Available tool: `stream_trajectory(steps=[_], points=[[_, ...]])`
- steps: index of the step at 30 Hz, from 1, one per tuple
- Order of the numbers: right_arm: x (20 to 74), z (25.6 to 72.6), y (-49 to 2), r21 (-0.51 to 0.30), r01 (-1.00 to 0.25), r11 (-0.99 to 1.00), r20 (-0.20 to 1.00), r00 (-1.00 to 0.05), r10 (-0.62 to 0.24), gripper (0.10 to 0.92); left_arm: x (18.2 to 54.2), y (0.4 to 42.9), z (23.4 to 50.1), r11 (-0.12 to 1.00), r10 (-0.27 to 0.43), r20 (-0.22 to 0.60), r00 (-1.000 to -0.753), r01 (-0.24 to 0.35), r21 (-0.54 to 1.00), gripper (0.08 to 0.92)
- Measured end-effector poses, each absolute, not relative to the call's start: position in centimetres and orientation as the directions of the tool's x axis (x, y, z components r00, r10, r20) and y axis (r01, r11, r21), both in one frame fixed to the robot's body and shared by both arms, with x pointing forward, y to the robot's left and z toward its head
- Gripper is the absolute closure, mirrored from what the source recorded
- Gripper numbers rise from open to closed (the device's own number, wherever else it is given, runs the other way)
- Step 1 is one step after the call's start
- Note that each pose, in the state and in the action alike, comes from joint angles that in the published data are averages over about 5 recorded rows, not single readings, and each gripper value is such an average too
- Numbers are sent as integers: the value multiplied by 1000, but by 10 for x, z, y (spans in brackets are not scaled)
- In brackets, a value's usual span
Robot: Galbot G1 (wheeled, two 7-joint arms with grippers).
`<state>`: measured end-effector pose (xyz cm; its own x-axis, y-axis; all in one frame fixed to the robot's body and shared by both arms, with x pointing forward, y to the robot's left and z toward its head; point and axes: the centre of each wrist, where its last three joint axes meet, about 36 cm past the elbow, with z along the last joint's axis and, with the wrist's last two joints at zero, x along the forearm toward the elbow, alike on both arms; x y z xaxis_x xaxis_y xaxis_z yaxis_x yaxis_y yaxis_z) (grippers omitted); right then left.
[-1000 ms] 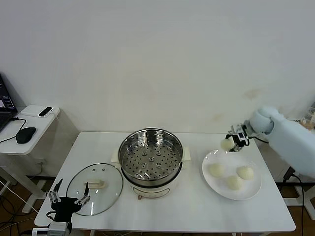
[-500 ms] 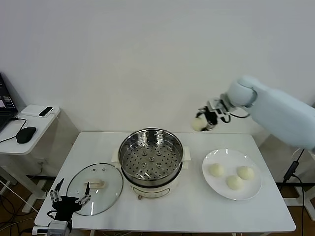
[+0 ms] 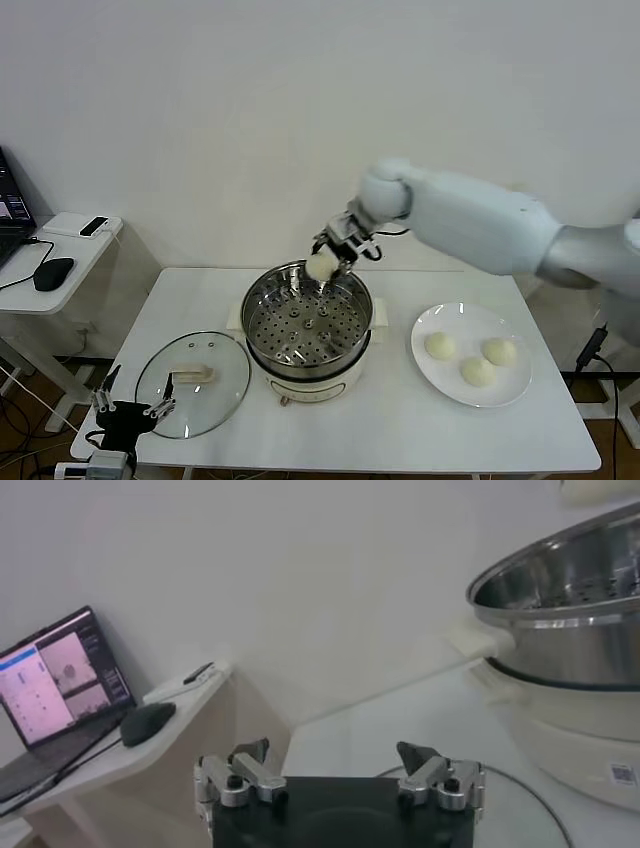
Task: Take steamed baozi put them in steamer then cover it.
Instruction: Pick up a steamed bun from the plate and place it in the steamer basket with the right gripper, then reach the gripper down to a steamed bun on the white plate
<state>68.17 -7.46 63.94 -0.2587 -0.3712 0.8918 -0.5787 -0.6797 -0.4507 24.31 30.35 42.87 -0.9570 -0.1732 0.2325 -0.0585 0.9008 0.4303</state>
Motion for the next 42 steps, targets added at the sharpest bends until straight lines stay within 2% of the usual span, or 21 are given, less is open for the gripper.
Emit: stream_trajectory(steps=[11,21,24,28,30,35,42], points=[[687,595,-33,-409,-398,-821,910,-237,-339,394,244,304,431,901,-181,224,-958,-70,428,177],[694,572,-25,-368,-283,-886,920,-246,-304,384,243,306,431,900,-187,223,-957,-76,430,177],[695,570,-25,-360,-259,-896,922,-247,-299,351,243,305,432,900,-187,220,-957,-77,429,177],[695,570,-24,-359,-233,-904,921,-246,-302,252,243,305,433,900,-187,218,-958,-77,429,177],[696,571,-24,-359,-227,-906,920,-248,-302,216,243,304,434,900,-185,217,-958,-77,429,177],[696,586,-27,-357,-243,-902,920,-256,-296,200,242,303,437,900,-180,214,-960,-74,429,177],[683,626,-39,-365,-369,-854,923,-264,-281,199,244,303,440,900,-169,208,-964,-65,431,177]])
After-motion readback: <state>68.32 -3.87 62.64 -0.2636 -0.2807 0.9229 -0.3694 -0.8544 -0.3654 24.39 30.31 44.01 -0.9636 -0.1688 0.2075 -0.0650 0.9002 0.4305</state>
